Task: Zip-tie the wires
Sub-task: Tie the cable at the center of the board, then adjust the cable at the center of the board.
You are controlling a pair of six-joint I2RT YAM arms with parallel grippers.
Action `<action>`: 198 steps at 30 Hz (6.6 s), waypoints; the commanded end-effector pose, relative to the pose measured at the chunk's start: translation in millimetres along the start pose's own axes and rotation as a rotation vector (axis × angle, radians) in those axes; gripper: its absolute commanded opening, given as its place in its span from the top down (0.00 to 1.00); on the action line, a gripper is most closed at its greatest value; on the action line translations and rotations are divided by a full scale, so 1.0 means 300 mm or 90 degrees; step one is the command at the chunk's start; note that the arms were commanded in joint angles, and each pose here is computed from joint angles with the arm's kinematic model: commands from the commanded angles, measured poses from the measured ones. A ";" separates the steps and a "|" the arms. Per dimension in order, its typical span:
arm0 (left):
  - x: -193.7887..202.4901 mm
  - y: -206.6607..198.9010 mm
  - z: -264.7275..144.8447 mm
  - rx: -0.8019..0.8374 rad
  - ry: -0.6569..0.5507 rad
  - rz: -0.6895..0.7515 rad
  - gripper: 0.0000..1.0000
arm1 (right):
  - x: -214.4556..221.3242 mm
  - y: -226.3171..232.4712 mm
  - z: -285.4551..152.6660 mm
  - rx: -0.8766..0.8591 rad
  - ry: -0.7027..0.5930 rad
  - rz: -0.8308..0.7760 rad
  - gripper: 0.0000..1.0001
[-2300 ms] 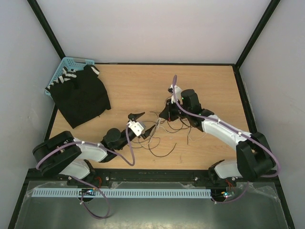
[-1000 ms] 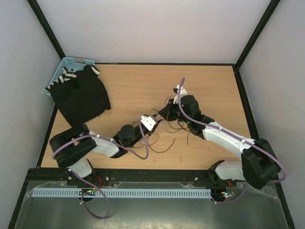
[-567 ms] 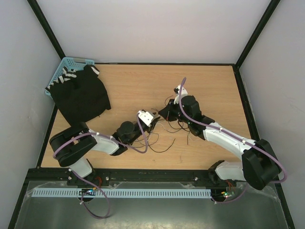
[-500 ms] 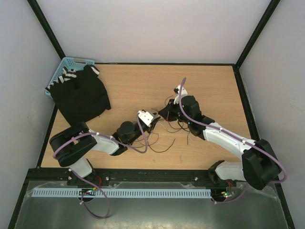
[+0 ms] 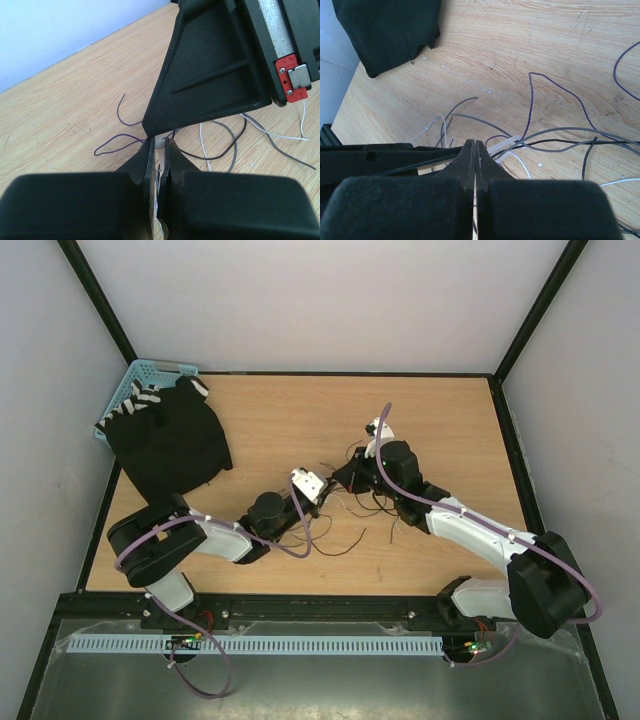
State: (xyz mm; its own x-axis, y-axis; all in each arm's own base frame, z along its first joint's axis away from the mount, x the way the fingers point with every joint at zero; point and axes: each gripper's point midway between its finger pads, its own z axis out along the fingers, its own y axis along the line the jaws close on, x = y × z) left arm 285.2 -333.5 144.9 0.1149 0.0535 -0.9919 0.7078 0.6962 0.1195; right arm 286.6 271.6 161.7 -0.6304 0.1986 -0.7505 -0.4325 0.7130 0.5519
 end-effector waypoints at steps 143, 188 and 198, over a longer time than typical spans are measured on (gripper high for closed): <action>-0.247 0.180 -0.208 -0.112 0.229 -0.274 1.00 | 0.141 0.240 0.053 -0.295 0.037 -0.190 0.78; -0.447 0.363 -0.283 -0.203 0.172 -0.211 1.00 | 0.005 0.058 -0.120 -0.098 -0.009 -0.208 1.00; -0.448 0.366 -0.282 -0.206 0.173 -0.208 1.00 | 0.006 0.004 -0.123 -0.060 0.005 -0.212 1.00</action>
State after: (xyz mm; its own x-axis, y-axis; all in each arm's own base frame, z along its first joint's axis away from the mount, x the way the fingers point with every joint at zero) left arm 285.6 -209.2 268.7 -0.3384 -0.0278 -0.9406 0.4319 0.8834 -0.1815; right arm 256.2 255.6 175.4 -0.4498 -0.0296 -0.8926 -0.6947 0.6397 0.3289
